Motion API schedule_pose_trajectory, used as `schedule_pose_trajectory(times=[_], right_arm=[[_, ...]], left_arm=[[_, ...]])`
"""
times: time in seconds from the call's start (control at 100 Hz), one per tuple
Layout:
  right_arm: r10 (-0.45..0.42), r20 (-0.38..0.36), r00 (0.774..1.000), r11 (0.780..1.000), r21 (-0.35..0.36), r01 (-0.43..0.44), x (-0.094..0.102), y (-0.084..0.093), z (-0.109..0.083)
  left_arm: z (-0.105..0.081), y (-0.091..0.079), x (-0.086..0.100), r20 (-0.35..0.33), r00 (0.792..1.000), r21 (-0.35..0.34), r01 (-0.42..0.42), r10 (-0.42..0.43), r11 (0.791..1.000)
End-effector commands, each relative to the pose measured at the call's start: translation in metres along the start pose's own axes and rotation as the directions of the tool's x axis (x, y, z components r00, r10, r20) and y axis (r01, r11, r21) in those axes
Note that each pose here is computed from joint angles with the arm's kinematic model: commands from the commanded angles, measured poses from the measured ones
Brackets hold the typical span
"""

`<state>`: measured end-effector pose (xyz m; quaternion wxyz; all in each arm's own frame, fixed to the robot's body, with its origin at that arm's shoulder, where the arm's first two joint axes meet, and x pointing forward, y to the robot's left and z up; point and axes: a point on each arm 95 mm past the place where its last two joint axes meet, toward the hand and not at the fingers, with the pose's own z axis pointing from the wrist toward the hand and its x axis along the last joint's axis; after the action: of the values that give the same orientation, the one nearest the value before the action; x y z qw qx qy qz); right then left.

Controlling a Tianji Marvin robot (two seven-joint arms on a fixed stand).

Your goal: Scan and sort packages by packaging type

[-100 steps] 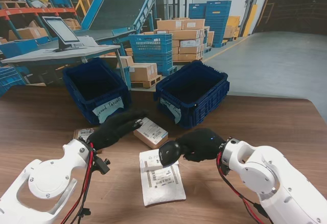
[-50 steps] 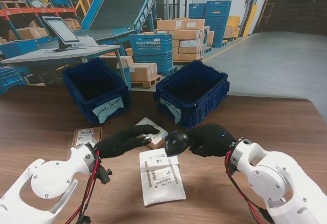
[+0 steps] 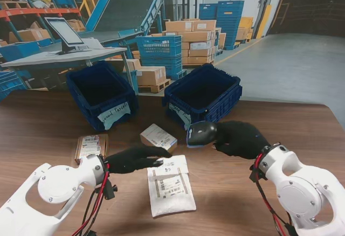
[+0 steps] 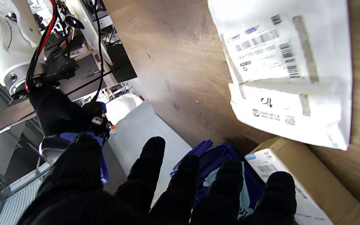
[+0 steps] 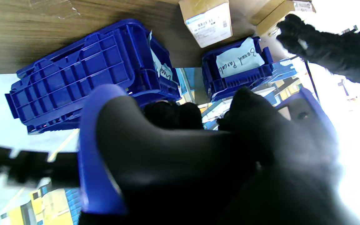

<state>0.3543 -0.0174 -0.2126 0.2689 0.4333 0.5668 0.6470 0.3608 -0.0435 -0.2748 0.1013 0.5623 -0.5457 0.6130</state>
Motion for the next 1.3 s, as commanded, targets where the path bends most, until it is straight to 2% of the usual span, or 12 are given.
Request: schedule_pose_trajectory(times=[0.0, 0.29, 0.5, 0.73, 0.88, 1.07, 1.29], right_arm=[[0.007, 0.006, 1.0, 1.0, -0.012, -0.007, 0.003, 0.005, -0.001], [0.036, 0.036, 0.999, 0.999, -0.041, -0.034, 0.0, 0.01, -0.004], [0.049, 0.039, 0.998, 0.998, -0.044, -0.047, -0.003, 0.011, -0.001], [0.068, 0.043, 0.997, 0.996, -0.054, -0.066, -0.005, 0.011, -0.001], [0.076, 0.045, 0.996, 0.996, -0.049, -0.074, -0.006, 0.009, -0.003], [0.08, 0.047, 0.996, 0.996, -0.042, -0.078, -0.007, 0.007, -0.005], [0.082, 0.043, 0.996, 0.996, -0.038, -0.08, -0.007, 0.007, -0.006]], left_arm=[[-0.001, 0.002, -0.005, 0.013, 1.0, -0.027, -0.011, 0.011, 1.0], [0.012, 0.007, -0.016, 0.004, 1.0, -0.098, -0.015, 0.015, 0.995], [0.027, 0.008, -0.025, 0.003, 1.0, -0.118, 0.015, -0.015, 0.993], [0.044, 0.012, -0.036, -0.003, 0.999, -0.174, 0.041, -0.042, 0.984], [0.054, 0.014, -0.045, 0.004, 0.996, -0.188, 0.089, -0.09, 0.978], [0.059, 0.021, -0.054, 0.007, 0.992, -0.209, 0.128, -0.129, 0.97], [0.062, 0.027, -0.057, -0.003, 0.991, -0.221, 0.132, -0.136, 0.966]])
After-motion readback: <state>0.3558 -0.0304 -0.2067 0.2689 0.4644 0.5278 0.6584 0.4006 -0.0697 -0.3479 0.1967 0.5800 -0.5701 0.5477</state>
